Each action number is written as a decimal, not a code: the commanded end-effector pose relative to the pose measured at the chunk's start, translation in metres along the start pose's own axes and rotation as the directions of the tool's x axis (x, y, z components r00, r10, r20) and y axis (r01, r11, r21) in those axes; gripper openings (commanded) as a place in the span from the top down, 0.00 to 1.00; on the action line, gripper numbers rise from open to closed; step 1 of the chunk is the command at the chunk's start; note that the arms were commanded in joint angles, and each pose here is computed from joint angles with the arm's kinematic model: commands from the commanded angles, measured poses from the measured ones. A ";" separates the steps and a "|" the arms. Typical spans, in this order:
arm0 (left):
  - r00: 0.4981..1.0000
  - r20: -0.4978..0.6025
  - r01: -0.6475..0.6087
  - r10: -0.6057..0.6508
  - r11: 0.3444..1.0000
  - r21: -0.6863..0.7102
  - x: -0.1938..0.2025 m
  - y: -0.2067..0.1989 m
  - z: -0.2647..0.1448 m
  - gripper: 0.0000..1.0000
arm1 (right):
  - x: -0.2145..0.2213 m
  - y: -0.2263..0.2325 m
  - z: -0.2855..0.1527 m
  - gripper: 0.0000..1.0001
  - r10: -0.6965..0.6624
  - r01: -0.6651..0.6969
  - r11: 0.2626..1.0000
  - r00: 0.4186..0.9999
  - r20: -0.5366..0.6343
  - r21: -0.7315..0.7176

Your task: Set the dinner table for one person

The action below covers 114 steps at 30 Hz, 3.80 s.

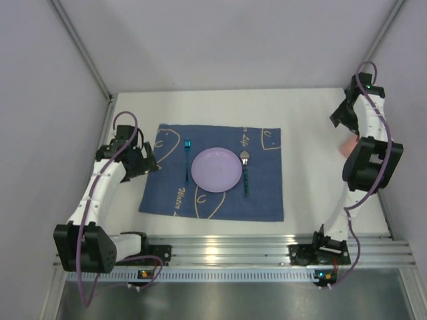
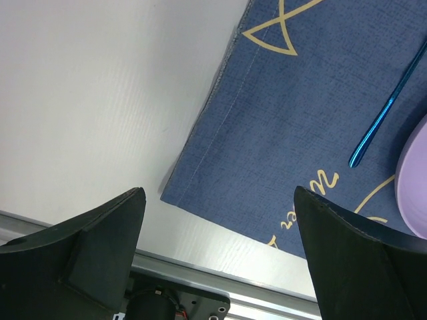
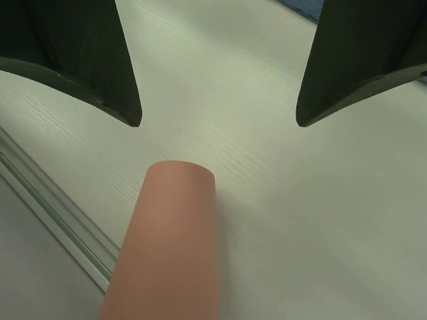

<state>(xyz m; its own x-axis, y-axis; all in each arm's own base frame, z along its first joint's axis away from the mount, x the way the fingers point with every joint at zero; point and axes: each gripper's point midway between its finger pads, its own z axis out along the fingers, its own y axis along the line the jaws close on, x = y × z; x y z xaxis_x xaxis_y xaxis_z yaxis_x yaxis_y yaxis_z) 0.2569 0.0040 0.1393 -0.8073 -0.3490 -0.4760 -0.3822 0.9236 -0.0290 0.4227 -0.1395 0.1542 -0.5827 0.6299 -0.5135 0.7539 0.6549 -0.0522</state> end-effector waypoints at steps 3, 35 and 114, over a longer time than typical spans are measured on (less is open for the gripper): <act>0.999 0.037 -0.013 0.011 0.999 0.052 -0.013 -0.011 -0.003 0.02 | 0.018 -0.027 0.025 0.00 0.004 0.006 0.990 0.998 -0.070 0.138; 0.995 -0.013 -0.093 0.094 0.994 0.049 -0.032 -0.021 0.001 0.02 | 0.006 -0.045 0.122 0.00 0.048 -0.036 0.988 0.996 -0.074 0.152; 0.946 -0.244 0.203 0.215 0.197 0.959 -0.027 -0.236 -0.169 1.00 | 0.320 0.179 -0.324 0.96 -0.640 0.540 -0.123 0.598 0.482 -0.833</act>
<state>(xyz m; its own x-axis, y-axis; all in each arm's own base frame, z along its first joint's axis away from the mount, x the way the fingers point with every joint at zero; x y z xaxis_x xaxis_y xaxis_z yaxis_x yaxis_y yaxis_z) 0.3288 -0.2275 0.2722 -0.9481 -0.2940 -0.1213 0.0403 0.2671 -0.9628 0.2287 0.3230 0.2369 -0.7492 -0.3219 -0.5788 -0.6498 0.5261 0.5486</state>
